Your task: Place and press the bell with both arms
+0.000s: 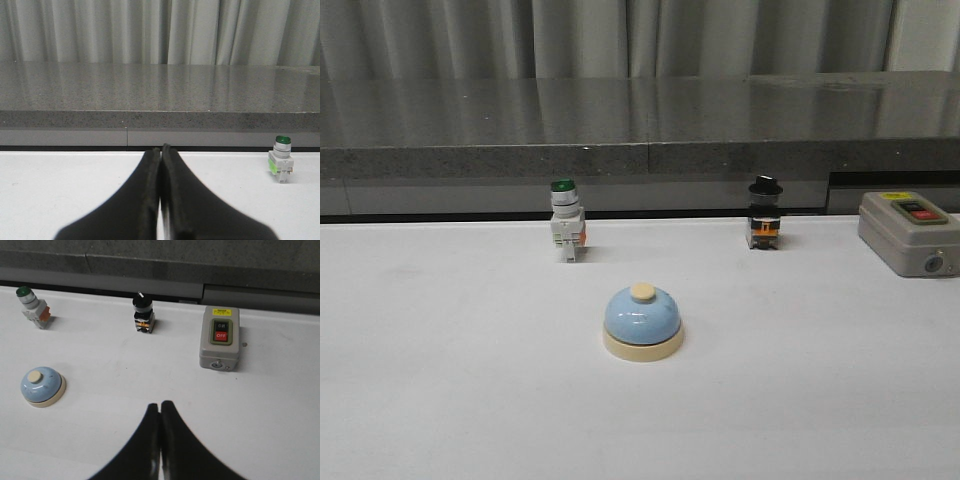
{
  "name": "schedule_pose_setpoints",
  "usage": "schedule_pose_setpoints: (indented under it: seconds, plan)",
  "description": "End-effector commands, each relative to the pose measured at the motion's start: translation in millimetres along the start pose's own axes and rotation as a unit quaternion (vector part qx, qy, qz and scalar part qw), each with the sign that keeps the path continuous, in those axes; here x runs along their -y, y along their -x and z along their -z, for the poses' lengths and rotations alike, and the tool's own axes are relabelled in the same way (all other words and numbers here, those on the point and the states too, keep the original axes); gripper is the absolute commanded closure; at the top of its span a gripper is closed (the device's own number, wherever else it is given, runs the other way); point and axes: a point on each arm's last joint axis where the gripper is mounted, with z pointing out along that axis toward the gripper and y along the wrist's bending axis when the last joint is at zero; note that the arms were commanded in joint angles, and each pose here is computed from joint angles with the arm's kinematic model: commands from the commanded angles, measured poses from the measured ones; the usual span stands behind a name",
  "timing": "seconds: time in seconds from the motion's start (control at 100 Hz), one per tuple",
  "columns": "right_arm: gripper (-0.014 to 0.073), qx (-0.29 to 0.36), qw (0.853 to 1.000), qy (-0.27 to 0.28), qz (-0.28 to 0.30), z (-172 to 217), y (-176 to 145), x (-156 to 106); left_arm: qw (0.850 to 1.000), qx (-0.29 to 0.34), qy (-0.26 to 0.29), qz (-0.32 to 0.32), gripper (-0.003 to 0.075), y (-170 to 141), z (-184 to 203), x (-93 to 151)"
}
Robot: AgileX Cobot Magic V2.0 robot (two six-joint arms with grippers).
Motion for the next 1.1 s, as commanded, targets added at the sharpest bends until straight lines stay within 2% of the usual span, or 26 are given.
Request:
schedule_pose_setpoints:
  seconds: [0.0,0.23,0.9,1.09]
  plan:
    - [0.0654,0.072,0.997,-0.006,-0.001,17.3,2.9,0.4,0.999,0.034,-0.003,0.003,0.0739,-5.1,1.1,0.5]
    - [0.0655,0.109,0.994,-0.002,0.004,44.7,-8.9,-2.0,0.999,0.034,-0.003,0.003,0.0740,-5.1,1.1,0.5]
    - [0.0655,0.112,0.993,-0.014,0.018,38.9,-14.1,0.5,0.999,0.034,-0.003,0.003,0.0740,-5.1,1.1,0.5]
    - [0.0655,0.161,0.986,-0.023,0.026,39.1,-33.6,2.4,0.999,0.034,-0.003,0.003,0.0740,-5.1,1.1,0.5]
